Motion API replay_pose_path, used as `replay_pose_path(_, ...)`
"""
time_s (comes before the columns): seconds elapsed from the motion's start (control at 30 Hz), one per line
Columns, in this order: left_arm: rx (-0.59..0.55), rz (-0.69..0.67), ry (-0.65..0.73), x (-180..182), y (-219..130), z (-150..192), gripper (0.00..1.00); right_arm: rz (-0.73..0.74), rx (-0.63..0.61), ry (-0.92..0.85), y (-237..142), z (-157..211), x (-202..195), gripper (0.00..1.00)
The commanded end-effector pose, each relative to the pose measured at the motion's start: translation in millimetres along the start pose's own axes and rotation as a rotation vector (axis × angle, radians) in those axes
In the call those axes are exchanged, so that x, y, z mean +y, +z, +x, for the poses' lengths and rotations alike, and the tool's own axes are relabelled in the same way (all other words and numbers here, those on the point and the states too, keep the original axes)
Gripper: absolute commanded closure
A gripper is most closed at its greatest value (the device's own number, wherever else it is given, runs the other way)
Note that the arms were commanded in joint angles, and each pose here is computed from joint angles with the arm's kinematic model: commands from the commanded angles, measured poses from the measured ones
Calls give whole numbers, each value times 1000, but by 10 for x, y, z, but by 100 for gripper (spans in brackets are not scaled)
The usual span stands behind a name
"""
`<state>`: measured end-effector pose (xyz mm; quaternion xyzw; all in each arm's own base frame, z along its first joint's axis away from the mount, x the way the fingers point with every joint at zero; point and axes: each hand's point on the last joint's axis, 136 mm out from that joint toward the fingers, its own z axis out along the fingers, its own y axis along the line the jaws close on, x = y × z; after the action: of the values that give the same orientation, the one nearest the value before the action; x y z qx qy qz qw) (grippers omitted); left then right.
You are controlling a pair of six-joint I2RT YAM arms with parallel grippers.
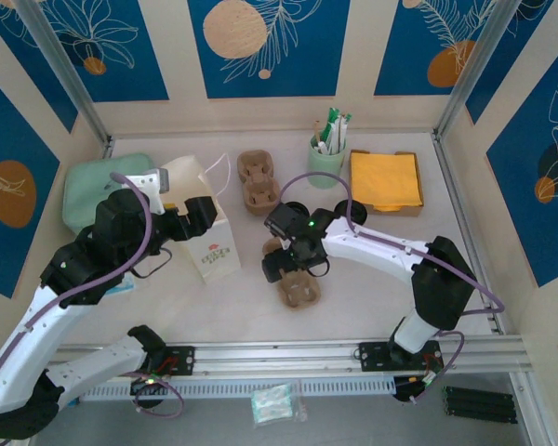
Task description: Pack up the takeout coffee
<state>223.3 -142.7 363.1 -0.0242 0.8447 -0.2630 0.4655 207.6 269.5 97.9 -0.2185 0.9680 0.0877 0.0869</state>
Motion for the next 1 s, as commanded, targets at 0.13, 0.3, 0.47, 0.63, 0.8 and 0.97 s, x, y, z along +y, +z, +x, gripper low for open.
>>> replay_pose_path(0.13,-5,-6,-13,17,7,15,1,46,47,-16,147,34,-73,29)
replay_pose_path(0.3,-4,-6,-13,17,7,15,0,60,57,1,205,33,-96,35)
replay_pose_path(0.47,-4,-6,-17,18,9,18,0,71,68,22,254,26,-116,43)
replay_pose_path(0.63,-2,-7,-18,18,25,26,1,93,73,38,289,15,-147,44)
replay_pose_path(0.8,-1,-6,-19,17,29,27,1,107,82,48,323,25,-169,43)
replay_pose_path(0.97,-2,-8,-20,20,36,26,1,101,83,54,353,14,-168,44)
